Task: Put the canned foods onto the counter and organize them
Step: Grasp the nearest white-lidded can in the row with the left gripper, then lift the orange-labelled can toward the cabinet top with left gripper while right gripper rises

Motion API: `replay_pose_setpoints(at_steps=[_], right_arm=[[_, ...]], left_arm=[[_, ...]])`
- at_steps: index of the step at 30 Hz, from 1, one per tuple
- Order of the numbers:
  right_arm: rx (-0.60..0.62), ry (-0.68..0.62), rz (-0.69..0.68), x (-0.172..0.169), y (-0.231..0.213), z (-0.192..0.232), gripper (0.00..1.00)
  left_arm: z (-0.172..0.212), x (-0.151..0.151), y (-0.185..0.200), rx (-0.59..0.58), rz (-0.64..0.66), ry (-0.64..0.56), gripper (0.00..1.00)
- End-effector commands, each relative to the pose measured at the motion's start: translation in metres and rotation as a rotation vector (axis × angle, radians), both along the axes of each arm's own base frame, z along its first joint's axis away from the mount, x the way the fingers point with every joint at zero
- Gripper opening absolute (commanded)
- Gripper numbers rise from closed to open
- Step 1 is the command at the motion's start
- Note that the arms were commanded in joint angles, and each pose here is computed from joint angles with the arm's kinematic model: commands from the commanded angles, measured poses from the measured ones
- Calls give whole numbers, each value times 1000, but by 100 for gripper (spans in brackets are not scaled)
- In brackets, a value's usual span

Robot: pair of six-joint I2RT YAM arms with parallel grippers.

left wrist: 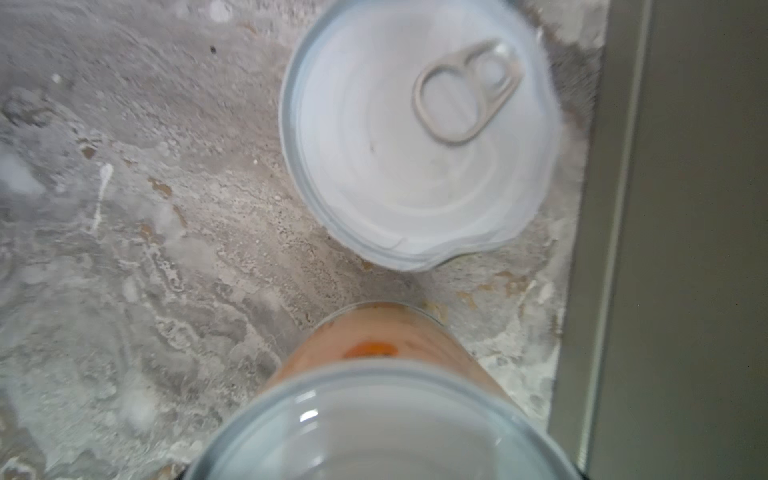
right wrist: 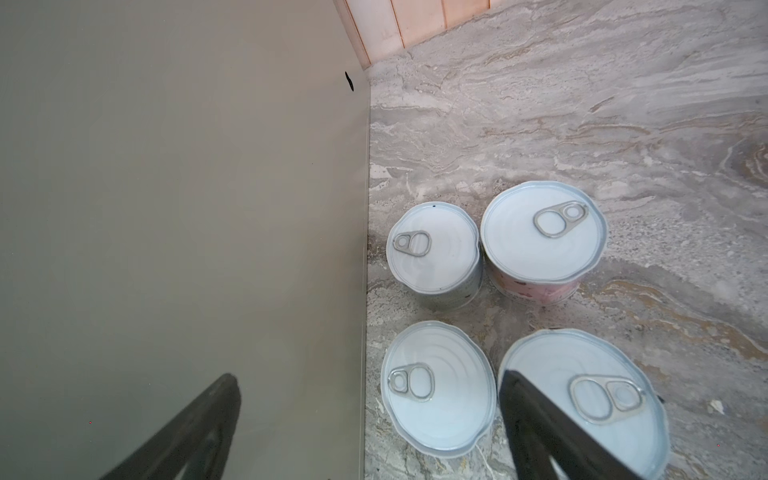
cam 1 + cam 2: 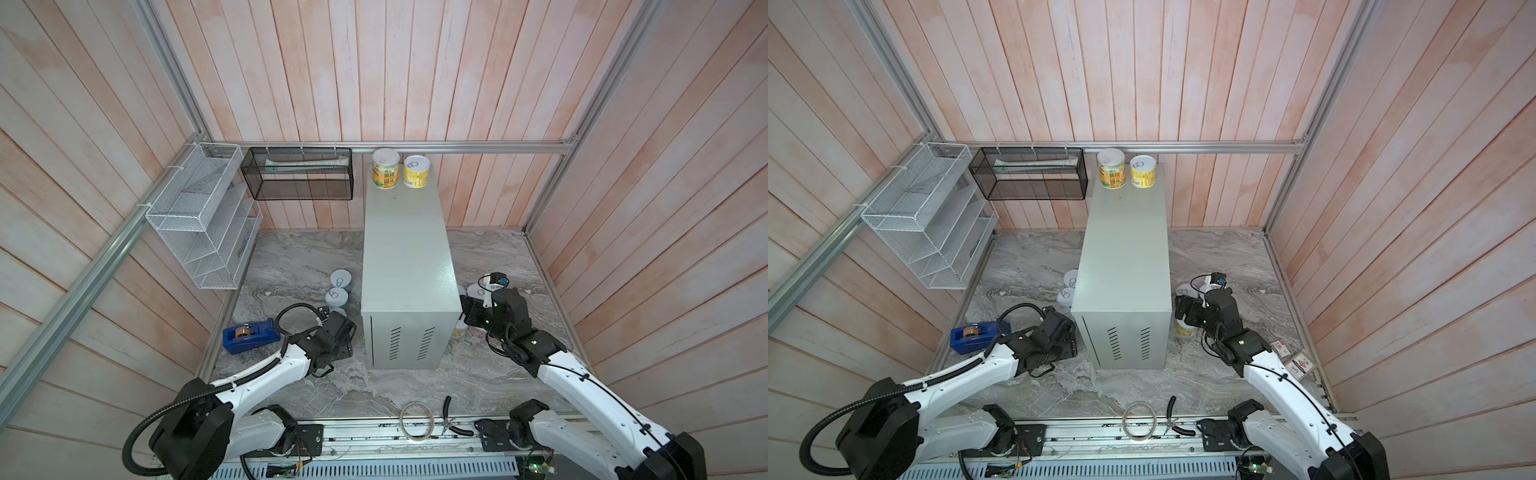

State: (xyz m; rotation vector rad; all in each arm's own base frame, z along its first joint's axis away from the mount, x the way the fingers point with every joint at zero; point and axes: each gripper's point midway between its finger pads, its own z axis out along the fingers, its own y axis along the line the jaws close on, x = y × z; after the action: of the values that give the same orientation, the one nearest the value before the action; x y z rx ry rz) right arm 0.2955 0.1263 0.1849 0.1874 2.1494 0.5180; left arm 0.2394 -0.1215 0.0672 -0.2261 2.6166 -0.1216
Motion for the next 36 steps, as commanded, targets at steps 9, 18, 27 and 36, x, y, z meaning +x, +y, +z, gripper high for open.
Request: replay_pose_setpoints(at_steps=[9, 18, 27, 36], right_arm=[[-192, -97, -109, 5, -53, 85, 97], [-265, -196, -124, 9, -65, 147, 98], [-246, -315, -111, 7, -63, 201, 96], [-222, -370, -28, 14, -45, 247, 95]], left_arm=[[148, 36, 22, 41, -79, -148, 0], [314, 74, 1, -8, -289, -388, 0], [378, 93, -54, 13, -446, -470, 0], [370, 103, -118, -10, -570, -450, 0]])
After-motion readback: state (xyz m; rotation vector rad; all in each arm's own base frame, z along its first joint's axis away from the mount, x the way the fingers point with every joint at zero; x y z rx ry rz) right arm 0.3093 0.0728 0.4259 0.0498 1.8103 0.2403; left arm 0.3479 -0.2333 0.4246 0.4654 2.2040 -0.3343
